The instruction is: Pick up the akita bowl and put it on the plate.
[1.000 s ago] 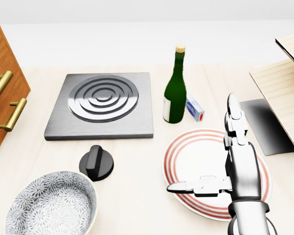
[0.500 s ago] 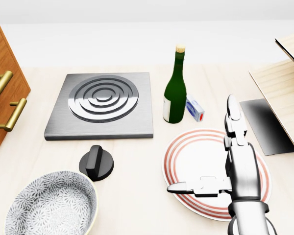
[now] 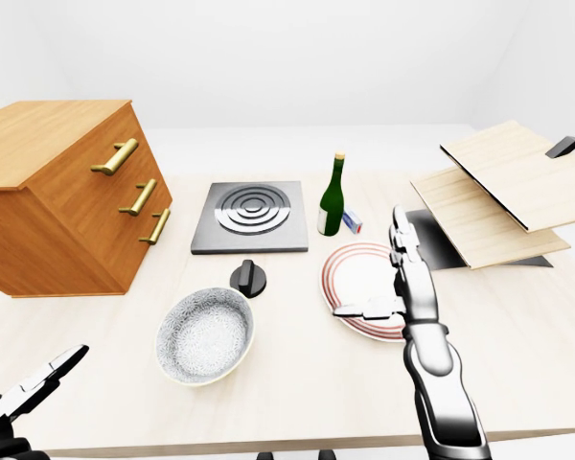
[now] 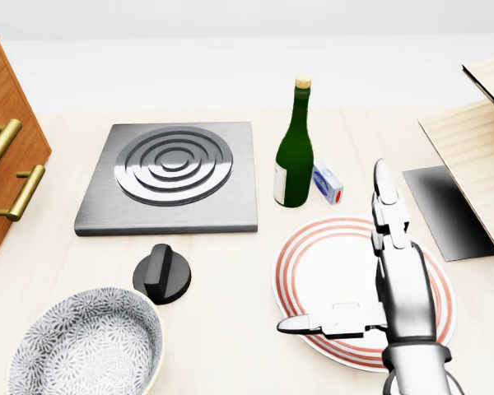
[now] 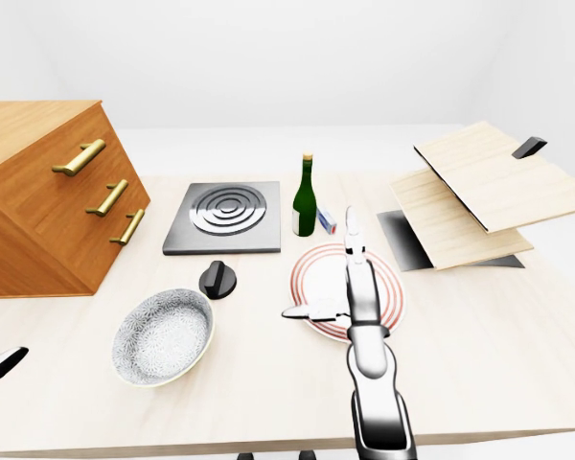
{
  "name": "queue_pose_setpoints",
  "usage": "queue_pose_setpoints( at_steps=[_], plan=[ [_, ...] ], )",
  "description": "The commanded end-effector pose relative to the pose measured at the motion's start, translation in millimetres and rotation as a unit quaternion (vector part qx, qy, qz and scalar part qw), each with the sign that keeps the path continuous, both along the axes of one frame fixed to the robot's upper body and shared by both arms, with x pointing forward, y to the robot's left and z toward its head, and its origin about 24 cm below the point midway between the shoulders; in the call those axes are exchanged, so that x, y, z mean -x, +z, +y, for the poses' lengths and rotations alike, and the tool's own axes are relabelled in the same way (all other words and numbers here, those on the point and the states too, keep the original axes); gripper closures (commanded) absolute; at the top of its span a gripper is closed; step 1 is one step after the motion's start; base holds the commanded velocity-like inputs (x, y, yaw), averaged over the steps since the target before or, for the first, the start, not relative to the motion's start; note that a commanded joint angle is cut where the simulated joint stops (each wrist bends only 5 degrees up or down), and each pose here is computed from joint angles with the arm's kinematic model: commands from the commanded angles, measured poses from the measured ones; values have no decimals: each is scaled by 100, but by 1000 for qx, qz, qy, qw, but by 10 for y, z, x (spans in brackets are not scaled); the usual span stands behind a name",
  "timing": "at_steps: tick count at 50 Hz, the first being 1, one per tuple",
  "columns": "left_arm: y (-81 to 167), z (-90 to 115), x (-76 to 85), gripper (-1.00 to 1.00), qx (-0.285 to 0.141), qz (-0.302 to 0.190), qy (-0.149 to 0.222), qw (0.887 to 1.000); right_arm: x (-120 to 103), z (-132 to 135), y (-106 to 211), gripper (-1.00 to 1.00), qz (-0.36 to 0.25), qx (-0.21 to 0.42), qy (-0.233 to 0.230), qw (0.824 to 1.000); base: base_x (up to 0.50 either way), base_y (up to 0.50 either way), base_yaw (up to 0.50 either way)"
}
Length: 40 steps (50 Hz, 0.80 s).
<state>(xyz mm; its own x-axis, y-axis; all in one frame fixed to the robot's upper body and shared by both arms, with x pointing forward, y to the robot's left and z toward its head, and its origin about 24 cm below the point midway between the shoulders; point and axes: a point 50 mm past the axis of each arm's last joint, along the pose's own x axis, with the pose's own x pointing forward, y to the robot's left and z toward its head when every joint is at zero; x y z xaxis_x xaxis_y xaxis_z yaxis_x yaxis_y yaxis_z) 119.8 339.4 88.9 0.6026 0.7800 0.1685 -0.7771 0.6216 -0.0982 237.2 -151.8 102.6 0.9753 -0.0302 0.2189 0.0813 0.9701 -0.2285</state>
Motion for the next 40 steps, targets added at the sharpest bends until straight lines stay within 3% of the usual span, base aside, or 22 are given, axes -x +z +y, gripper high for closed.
queue_pose_setpoints(
  at_steps=[1, 5, 13, 18, 19, 40],
  plan=[
    [6, 0, 12, -100, -1, -2, 2, 1000, 15, 28, -10, -100, -14, 31, 1, 999, 0, 0, 0],
    [2, 3, 14, -100, 0, -3, 1, 1000, 49, 94, -55, -100, 18, 78, 25, 996, 0, 0, 0],
    [3, 6, 14, -100, 1, -3, 1, 1000, 33, 194, -47, -100, 20, 96, 55, 994, 0, 0, 0],
    [6, 9, 17, -100, 2, -3, 1, 1000, 93, 367, -67, -100, 29, 142, 113, 983, 0, 0, 0],
    [7, 9, 17, -100, 1, -3, 1, 1000, 96, 376, -84, -100, 34, 126, 121, 984, 0, 0, 0],
    [-2, 19, 13, -100, 5, -3, 3, 1000, 150, 687, 169, -100, -10, 241, 191, 951, 0, 0, 0]
  ],
)
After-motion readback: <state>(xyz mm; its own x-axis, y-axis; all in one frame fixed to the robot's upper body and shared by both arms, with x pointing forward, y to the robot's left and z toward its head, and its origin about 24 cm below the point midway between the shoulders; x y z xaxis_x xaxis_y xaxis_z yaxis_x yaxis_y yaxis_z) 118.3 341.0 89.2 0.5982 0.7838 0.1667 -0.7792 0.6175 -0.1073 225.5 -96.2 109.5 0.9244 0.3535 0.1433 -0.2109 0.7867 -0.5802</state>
